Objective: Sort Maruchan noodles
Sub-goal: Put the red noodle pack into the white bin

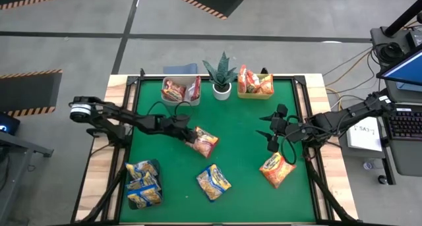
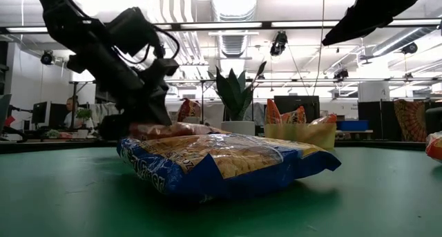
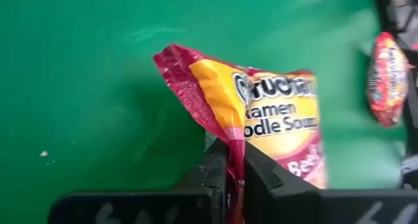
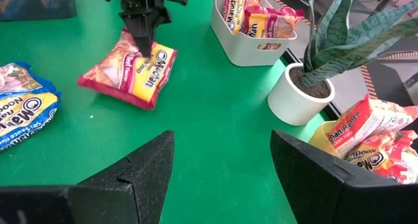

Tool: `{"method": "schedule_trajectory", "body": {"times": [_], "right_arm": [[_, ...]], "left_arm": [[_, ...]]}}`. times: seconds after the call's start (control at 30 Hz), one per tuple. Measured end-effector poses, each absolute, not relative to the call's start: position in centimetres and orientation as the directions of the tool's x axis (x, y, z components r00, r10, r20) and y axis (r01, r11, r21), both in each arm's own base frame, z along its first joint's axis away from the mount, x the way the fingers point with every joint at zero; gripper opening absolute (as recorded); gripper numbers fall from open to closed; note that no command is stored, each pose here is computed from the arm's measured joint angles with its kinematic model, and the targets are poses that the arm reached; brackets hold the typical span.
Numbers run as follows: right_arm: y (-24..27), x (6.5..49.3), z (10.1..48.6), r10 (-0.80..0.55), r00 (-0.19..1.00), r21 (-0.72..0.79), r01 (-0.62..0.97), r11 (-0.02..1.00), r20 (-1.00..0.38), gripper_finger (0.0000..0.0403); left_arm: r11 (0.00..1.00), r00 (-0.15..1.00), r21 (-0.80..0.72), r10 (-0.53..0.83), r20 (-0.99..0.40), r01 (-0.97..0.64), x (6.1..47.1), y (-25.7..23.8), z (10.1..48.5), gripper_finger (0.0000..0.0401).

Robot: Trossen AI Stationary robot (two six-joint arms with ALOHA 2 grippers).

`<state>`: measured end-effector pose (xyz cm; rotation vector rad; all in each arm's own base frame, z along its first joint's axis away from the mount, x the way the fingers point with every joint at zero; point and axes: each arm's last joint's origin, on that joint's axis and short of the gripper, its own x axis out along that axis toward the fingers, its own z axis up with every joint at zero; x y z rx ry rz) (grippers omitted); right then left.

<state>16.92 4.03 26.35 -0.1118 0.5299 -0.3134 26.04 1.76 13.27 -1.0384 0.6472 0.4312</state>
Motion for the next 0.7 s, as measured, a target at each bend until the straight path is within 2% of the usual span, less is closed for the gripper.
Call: {"method": "schedule_trajectory", "body": {"times": [0.2,0.4,0.53,0.7], "right_arm": [[4.0,16.9,26.4,-0.322,0.817,-0.185,0.265,0.946,-0.479,0.0242],[4.0,16.9,26.3,-0.322,0.817,-0.186,0.265,0.946,-0.479,0.0242],[4.0,16.9,26.4,-0.323,0.817,-0.187,0.265,0.946,-0.479,0.0242],[4.0,16.9,26.4,-0.323,0.817,-0.187,0.265,0.946,-0.478,0.0242]], "left_arm": [[0.501,0.809,-0.683,0.062,-0.584,-0.532,25.5,1.9,16.0,0.0001],[0.558,0.859,-0.663,0.219,-0.463,-0.500,24.2,2.4,20.3,0.0000],[0.586,0.835,-0.599,0.331,-0.439,-0.546,23.0,2.9,23.5,0.0000],[0.610,0.751,-0.443,0.473,-0.461,-0.657,21.9,3.4,28.0,0.0000]]}}
